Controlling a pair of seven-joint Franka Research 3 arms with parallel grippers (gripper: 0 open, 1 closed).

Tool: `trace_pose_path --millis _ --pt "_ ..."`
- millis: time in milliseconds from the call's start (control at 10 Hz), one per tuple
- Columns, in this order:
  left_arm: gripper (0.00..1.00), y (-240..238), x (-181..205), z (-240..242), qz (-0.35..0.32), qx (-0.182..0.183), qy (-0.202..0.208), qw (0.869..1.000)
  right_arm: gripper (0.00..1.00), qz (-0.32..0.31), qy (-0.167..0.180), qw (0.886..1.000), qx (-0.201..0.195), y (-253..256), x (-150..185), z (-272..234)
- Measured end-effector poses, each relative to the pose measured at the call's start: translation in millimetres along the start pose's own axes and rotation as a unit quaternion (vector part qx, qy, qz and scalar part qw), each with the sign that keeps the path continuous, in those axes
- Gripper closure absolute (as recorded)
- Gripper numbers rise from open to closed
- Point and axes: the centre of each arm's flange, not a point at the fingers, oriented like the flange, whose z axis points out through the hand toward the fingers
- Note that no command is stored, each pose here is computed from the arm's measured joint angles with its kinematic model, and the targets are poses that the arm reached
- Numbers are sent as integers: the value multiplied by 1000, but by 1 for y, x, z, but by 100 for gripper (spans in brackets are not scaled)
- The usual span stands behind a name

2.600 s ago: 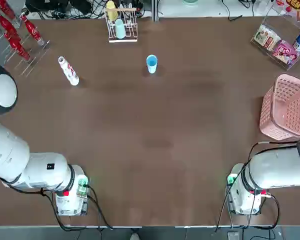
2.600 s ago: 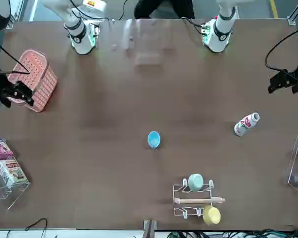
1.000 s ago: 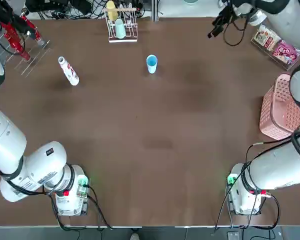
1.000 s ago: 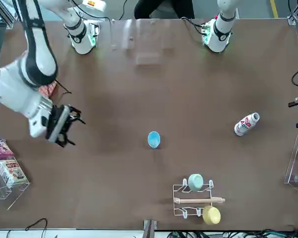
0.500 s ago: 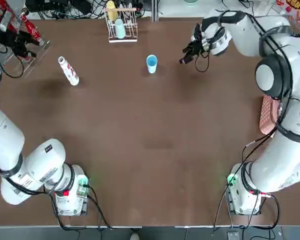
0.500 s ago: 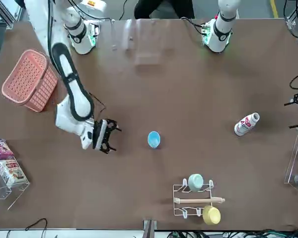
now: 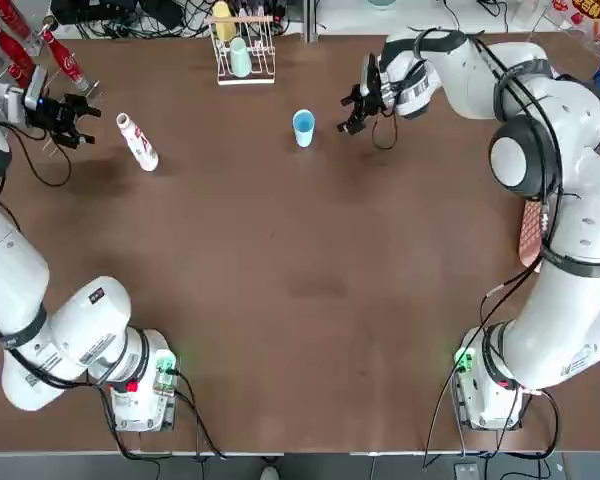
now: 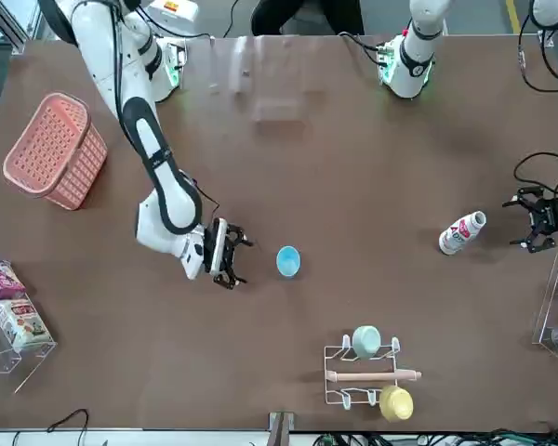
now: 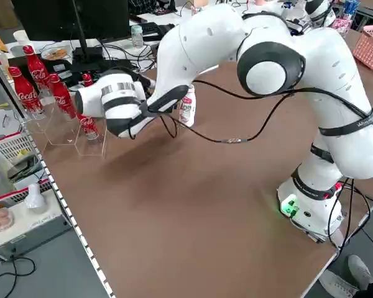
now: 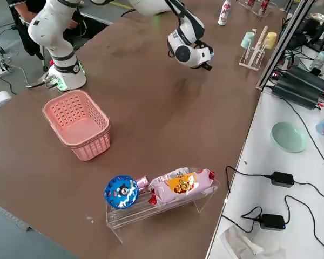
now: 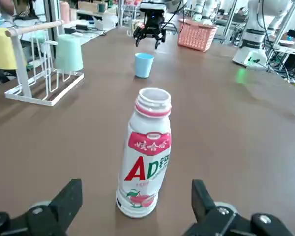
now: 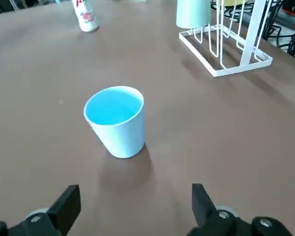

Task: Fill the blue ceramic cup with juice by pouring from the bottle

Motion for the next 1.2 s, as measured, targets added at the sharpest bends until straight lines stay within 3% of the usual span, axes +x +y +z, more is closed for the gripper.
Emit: trace_pose_path --millis 600,1200 --pt "1 -1 -61 52 55 5 73 996 0 6 11 1000 -21 5 0 53" --pt "2 -16 -54 95 67 -21 91 993 0 12 19 999 -24 6 -2 74"
